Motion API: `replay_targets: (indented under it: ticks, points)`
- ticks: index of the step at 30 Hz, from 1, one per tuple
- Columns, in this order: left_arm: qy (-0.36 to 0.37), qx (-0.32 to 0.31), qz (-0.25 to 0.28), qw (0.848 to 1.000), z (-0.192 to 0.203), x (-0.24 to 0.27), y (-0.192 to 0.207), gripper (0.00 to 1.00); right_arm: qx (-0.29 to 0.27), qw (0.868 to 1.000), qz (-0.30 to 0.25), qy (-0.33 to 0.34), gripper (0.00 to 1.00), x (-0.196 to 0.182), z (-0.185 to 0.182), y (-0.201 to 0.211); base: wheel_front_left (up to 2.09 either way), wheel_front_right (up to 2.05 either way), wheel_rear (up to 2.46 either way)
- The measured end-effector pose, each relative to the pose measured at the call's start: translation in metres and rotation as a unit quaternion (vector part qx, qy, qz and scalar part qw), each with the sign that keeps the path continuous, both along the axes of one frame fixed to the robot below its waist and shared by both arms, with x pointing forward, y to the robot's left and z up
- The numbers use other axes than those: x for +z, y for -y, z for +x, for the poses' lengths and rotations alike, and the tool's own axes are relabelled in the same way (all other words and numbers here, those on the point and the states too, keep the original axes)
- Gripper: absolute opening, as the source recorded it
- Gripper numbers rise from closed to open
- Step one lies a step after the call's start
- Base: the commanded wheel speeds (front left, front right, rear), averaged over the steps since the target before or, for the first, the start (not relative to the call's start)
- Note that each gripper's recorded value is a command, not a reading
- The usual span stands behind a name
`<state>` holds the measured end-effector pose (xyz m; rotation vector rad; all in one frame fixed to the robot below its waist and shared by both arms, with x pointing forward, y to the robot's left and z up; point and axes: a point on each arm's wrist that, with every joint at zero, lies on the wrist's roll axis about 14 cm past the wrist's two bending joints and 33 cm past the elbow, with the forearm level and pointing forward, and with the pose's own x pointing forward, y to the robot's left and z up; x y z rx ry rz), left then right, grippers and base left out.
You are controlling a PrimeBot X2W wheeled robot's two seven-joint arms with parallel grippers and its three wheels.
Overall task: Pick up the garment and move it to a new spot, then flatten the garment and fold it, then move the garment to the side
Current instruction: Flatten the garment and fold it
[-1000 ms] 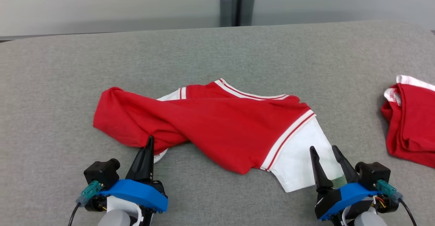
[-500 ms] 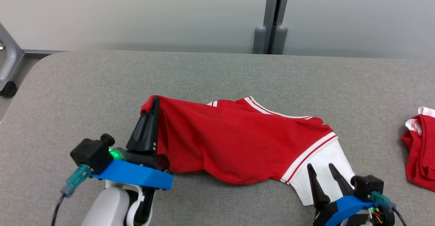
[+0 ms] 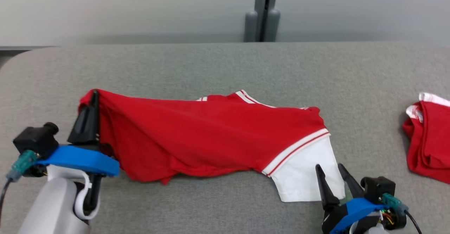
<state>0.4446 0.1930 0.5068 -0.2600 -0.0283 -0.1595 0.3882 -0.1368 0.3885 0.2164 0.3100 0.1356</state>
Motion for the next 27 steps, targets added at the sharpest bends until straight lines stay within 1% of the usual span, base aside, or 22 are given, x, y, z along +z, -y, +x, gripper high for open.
replay_targets:
  ticks: [3, 4, 5, 6, 8, 10, 12, 16, 21, 23, 27]
  points:
    - [-0.031, 0.01, 0.009, 0.999, 0.018, -0.021, -0.008, 0.0, -0.009, 1.0, -0.004, 0.0, 1.0, -0.002, 0.002, 0.008, 0.0, 0.0, 0.0]
    - [-0.04, 0.009, 0.026, 0.999, 0.022, -0.028, -0.012, 0.0, -0.011, 1.0, -0.006, 0.0, 1.0, -0.002, 0.003, 0.01, 0.0, 0.0, 0.0]
    - [-0.047, 0.017, 0.03, 0.998, 0.027, -0.033, -0.017, 0.2, -0.015, 1.0, -0.008, 0.001, 1.0, -0.002, 0.003, 0.013, 0.0, 0.0, 0.0]
    - [-0.06, 0.025, 0.034, 0.997, 0.029, -0.042, -0.022, 1.0, -0.018, 1.0, -0.008, 0.005, 1.0, 0.0, 0.003, 0.015, 0.0, 0.0, 0.0]
    - [-0.081, 0.03, 0.055, 0.995, 0.03, -0.056, -0.027, 1.0, -0.025, 1.0, -0.01, 0.014, 1.0, 0.005, 0.004, 0.02, 0.0, 0.0, 0.0]
    - [-0.091, 0.037, 0.059, 0.993, 0.029, -0.062, -0.03, 1.0, -0.028, 0.999, -0.011, 0.02, 1.0, 0.009, 0.005, 0.023, 0.0, 0.0, 0.0]
    - [-0.099, 0.046, 0.072, 0.991, 0.025, -0.068, -0.032, 1.0, -0.035, 0.999, -0.011, 0.038, 1.0, 0.02, 0.006, 0.027, 0.0, 0.0, 0.0]
    - [-0.116, 0.063, 0.061, 0.989, 0.003, -0.08, -0.03, 1.0, -0.039, 0.997, -0.009, 0.058, 1.0, 0.033, 0.006, 0.029, 0.0, 0.0, 0.0]
    - [-0.132, 0.083, 0.045, 0.987, -0.027, -0.091, -0.031, 1.0, -0.028, 0.996, -0.004, 0.088, 1.0, 0.052, 0.011, 0.02, 0.0, 0.0, 0.0]
    - [-0.126, 0.089, 0.046, 0.987, -0.035, -0.088, -0.032, 1.0, -0.025, 0.995, -0.002, 0.101, 1.0, 0.06, 0.012, 0.018, 0.0, 0.0, 0.0]
    - [-0.113, 0.079, 0.062, 0.989, -0.054, -0.081, -0.024, 1.0, -0.025, 0.993, -0.006, 0.119, 1.0, 0.073, 0.008, 0.018, 0.0, 0.0, 0.0]
